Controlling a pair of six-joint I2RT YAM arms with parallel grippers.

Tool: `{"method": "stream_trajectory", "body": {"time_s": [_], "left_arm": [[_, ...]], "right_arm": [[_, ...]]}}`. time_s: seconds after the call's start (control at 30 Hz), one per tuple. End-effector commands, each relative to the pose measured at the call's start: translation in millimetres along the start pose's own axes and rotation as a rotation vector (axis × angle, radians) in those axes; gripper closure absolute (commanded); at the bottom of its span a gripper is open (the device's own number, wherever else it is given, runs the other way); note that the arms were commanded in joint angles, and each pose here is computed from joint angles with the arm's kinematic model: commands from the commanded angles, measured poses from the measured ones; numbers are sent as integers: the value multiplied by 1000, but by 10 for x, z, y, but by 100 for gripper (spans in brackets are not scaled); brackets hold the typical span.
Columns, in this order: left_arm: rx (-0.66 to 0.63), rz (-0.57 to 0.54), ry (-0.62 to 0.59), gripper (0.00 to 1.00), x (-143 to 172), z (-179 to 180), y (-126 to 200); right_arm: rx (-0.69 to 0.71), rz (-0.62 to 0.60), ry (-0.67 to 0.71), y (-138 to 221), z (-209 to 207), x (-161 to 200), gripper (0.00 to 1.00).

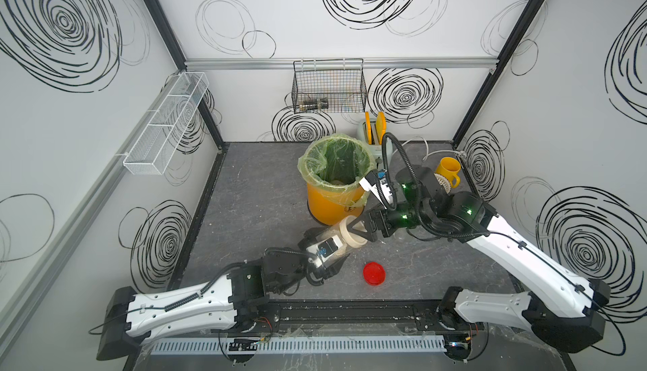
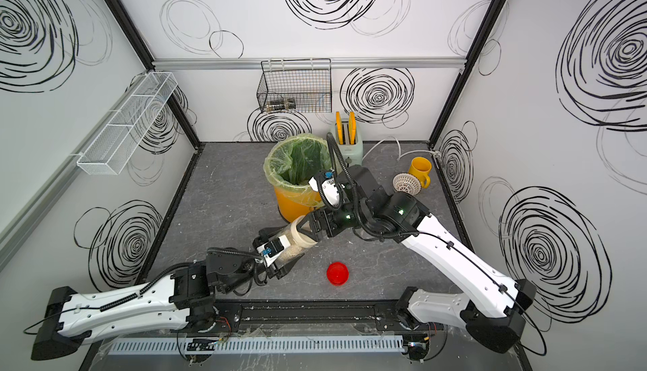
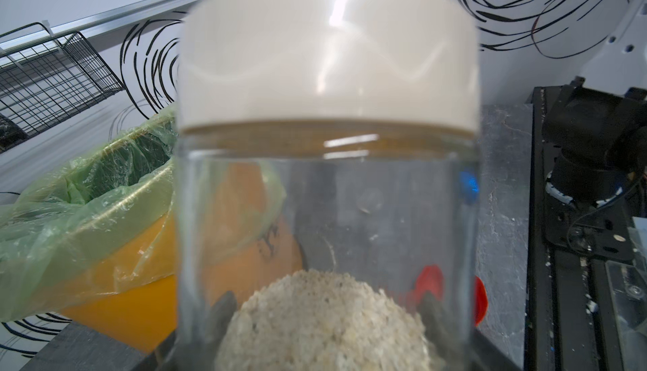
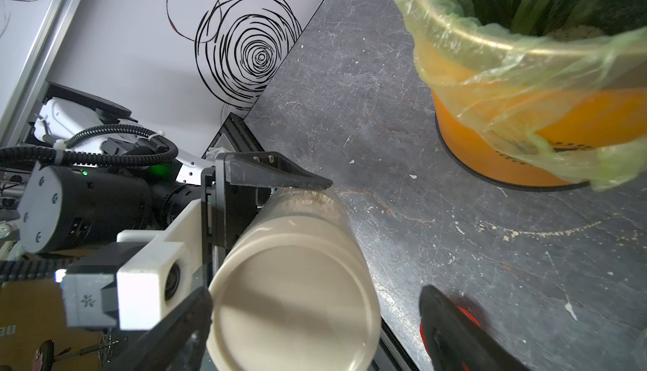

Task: Empty expired oatmeal from jars
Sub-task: Unscrew the lid from the jar.

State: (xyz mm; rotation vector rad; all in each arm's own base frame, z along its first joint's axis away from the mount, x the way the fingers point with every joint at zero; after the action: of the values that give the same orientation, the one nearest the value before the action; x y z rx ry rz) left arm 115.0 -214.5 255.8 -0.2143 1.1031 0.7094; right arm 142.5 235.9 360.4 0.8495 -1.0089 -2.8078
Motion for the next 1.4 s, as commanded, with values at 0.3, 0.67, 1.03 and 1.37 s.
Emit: {"method": "stream_trajectory", "body": {"time_s": [0.3,0.67,1.03,1.37], "left_arm": [[-90,-223,74,100,-421,271,122],[-74,-256,110,100,-494,336,164],[136,-409,171,100,-725,255,320],[154,-499,205,100,-776,310,510]], "right_arm": [[-43,70,11,-109,48,72,10],[-64,97,112,-178,143,137,26],[-330,94,665,-16,334,344,32],[-230,30,822,33,221,256,4]]}}
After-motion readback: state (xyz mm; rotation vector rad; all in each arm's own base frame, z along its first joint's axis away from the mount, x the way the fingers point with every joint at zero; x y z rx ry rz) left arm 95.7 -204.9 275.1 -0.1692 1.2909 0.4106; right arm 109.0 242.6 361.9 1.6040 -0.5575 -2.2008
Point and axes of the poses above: each gripper's point midway between its finger pads, its own y axis back along the fingers, its own z axis along the line the jaws close on, x = y × z, the point moved 7 cm from there along y, back along the fingers, and after that the axes turned 10 degrees about -y, right-handed, at the moved point
